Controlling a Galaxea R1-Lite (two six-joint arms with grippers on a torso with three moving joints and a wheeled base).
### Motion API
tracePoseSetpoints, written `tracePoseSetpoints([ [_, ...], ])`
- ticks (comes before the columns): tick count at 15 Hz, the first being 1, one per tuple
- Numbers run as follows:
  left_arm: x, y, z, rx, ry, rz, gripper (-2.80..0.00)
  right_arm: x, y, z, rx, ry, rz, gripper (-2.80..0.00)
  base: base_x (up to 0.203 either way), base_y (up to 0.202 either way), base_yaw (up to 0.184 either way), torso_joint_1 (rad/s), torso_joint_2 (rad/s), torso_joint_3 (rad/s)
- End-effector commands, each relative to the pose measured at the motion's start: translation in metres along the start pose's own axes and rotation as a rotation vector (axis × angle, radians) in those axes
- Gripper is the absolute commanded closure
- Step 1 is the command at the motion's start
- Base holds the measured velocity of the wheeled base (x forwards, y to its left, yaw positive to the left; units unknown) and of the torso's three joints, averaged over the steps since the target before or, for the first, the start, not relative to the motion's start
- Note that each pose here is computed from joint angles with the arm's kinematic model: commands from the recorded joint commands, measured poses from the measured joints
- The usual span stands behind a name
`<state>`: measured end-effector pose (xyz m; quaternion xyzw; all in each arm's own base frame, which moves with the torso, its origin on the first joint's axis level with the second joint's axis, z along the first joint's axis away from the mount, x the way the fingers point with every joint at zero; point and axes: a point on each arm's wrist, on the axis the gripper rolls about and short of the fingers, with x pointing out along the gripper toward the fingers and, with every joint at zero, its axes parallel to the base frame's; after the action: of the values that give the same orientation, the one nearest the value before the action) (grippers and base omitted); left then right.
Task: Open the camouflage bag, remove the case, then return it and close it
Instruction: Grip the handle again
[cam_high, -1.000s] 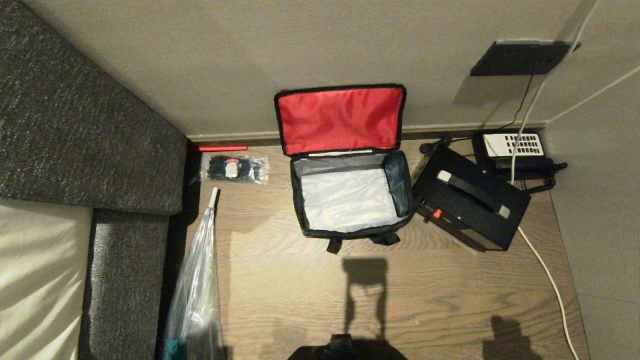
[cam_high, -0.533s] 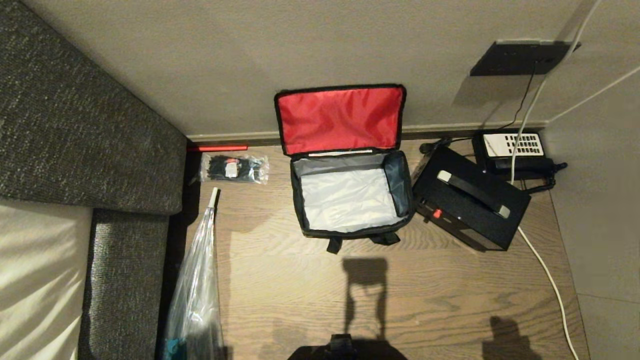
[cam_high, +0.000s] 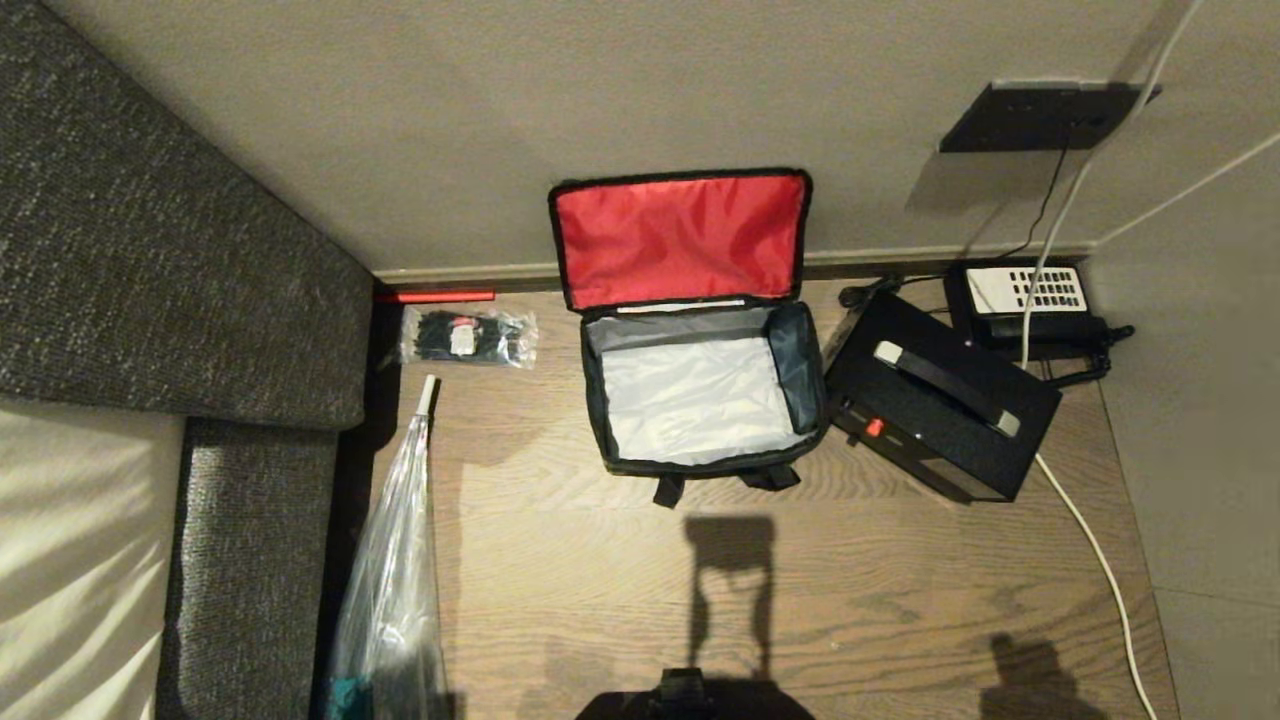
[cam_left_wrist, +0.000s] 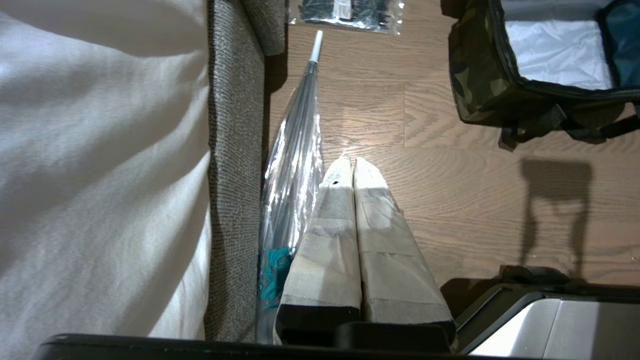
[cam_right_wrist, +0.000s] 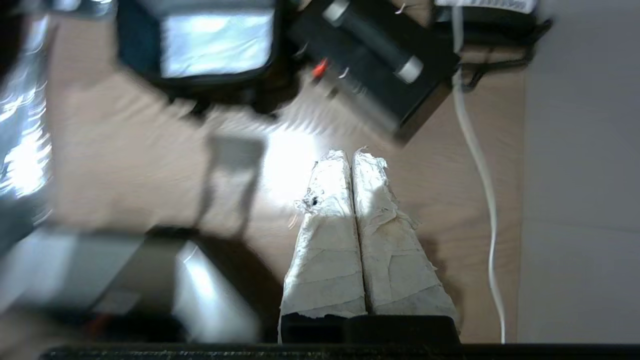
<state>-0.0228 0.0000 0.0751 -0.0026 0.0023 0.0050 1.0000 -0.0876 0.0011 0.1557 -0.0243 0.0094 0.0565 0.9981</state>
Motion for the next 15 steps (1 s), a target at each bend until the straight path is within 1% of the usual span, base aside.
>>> tracePoseSetpoints([
  [1,0.0,0.0,-0.001,0.004,0.003,0.001,0.0,-0.008,0.0,0.018,0.044,0.249,0.04,0.0,0.0,0.0,0.0,0.0,0.0,0.0],
  [2,0.0,0.0,-0.001,0.002,0.003,0.001,0.0,0.007,-0.002,0.037,0.064,0.317,0.047,0.0,0.0,0.0,0.0,0.0,0.0,0.0],
  [3,0.0,0.0,-0.001,0.002,0.003,0.001,0.0,0.032,-0.005,0.056,0.087,0.403,0.044,0.0,0.0,0.0,0.0,0.0,0.0,0.0],
  [4,0.0,0.0,-0.001,0.002,0.003,0.002,0.0,0.072,-0.01,0.075,0.109,0.51,0.033,0.0,0.0,0.0,0.0,0.0,0.0,0.0],
  [5,0.0,0.0,-0.001,0.002,0.003,0.001,0.0,0.121,-0.016,0.087,0.125,0.611,0.018,0.0,0.0,0.0,0.0,0.0,0.0,0.0],
  [6,0.0,0.0,-0.001,0.002,0.003,0.001,0.0,0.17,-0.022,0.09,0.134,0.678,0.002,0.0,0.0,0.0,0.0,0.0,0.0,0.0],
  [7,0.0,0.0,-0.001,0.002,0.003,0.001,0.0,0.219,-0.027,0.087,0.139,0.715,-0.013,0.0,0.0,0.0,0.0,0.0,0.0,0.0],
  [8,0.0,0.0,-0.001,0.002,0.003,0.002,0.0,0.273,-0.032,0.077,0.141,0.722,-0.028,0.0,0.0,0.0,0.0,0.0,0.0,0.0],
  [10,0.0,0.0,-0.001,0.002,0.003,0.001,0.0,0.347,-0.039,0.047,0.139,0.707,-0.05,0.0,0.0,0.0,0.0,0.0,0.0,0.0],
  [11,0.0,0.0,-0.001,0.002,0.003,0.001,0.0,0.378,-0.041,0.025,0.136,0.713,-0.057,-2.8,0.0,0.0,0.0,0.0,0.0,0.0],
  [12,0.0,0.0,-0.001,0.002,0.003,0.001,0.0,0.405,-0.04,0.004,0.118,0.694,-0.061,-2.8,0.0,0.0,0.0,0.0,0.0,0.0],
  [13,0.0,0.0,-0.001,0.002,0.003,0.002,0.0,0.42,-0.039,-0.003,0.092,0.649,-0.063,-2.8,0.0,0.0,0.0,0.0,0.0,0.0],
  [14,0.0,0.0,-0.001,0.002,0.003,0.001,0.0,0.432,-0.038,-0.006,-0.002,0.596,-0.048,-2.8,0.0,0.0,0.0,0.0,0.0,0.0],
  [15,0.0,0.0,-0.001,0.002,0.003,0.001,0.0,0.435,-0.035,-0.007,-0.096,0.589,-0.026,-2.8,0.0,0.0,0.0,0.0,0.0,0.0],
])
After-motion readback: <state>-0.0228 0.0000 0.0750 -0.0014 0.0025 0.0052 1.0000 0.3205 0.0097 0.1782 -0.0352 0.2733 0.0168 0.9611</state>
